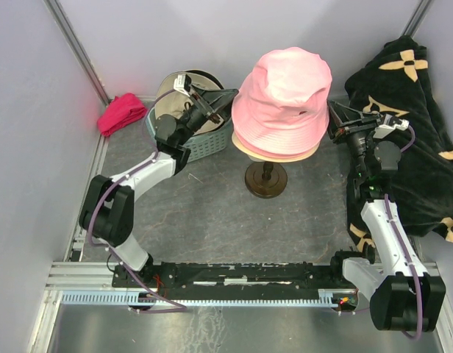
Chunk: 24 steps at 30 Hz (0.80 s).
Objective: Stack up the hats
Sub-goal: Stack the hat on the hat.
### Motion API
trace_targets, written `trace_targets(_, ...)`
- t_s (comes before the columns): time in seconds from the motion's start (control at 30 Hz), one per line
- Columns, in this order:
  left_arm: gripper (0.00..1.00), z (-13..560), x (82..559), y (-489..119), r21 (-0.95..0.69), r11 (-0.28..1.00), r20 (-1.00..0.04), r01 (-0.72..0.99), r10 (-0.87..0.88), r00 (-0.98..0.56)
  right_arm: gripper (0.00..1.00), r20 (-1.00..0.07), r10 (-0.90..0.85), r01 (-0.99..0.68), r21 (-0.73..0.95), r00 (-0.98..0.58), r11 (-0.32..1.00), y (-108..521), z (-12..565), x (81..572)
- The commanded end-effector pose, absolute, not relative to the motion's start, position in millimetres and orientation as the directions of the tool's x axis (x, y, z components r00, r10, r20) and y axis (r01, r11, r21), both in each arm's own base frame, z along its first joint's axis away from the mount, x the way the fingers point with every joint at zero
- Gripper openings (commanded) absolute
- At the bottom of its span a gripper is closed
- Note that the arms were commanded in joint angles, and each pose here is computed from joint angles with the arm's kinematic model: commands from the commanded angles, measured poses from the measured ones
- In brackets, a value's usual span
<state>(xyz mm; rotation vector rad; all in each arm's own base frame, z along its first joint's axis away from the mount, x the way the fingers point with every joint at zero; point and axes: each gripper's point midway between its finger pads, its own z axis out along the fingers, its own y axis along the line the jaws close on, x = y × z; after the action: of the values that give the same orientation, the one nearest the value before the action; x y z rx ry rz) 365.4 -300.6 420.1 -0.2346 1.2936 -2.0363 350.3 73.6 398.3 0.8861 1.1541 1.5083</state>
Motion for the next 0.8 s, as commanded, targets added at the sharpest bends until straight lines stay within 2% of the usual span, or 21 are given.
trace_targets(0.0,0.63,449,356,-301,-0.790,-0.335,-0.232,0.513,-0.611,-0.757,0.43,-0.043,0.968,-0.384,0.922,-0.249,-0.058,75,436,341)
trace_targets(0.23,0.53,450,355,-309,-0.764,-0.377,-0.240,0.524,-0.588,-0.773,0.43,-0.044,0.965,-0.387,0.920,-0.259,-0.062,77,439,342)
trace_targets(0.3,0.47,451,354,-310,-0.765,-0.400,-0.222,0.505,-0.571,-0.790,0.42,-0.040,0.963,-0.385,0.920,-0.265,-0.067,77,439,343)
trace_targets(0.37,0.37,449,355,-310,-0.765,-0.405,-0.217,0.501,-0.571,-0.792,0.39,-0.032,0.962,-0.381,0.922,-0.269,-0.076,77,438,344)
trace_targets(0.47,0.21,444,357,-310,-0.768,-0.409,-0.205,0.492,-0.571,-0.795,0.30,-0.010,0.961,-0.372,0.923,-0.276,-0.097,77,434,347)
trace_targets(0.57,0.06,435,359,-310,-0.775,-0.414,-0.181,0.477,-0.578,-0.796,0.13,0.016,0.961,-0.371,0.921,-0.276,-0.122,75,431,349)
trace_targets(0.63,0.03,430,359,-310,-0.779,-0.412,-0.173,0.472,-0.583,-0.794,0.04,0.032,0.963,-0.367,0.921,-0.268,-0.133,73,426,350)
trace_targets(0.77,0.03,420,363,-308,-0.789,-0.404,-0.152,0.462,-0.602,-0.784,0.02,0.034,0.969,-0.344,0.932,-0.244,-0.119,69,413,351)
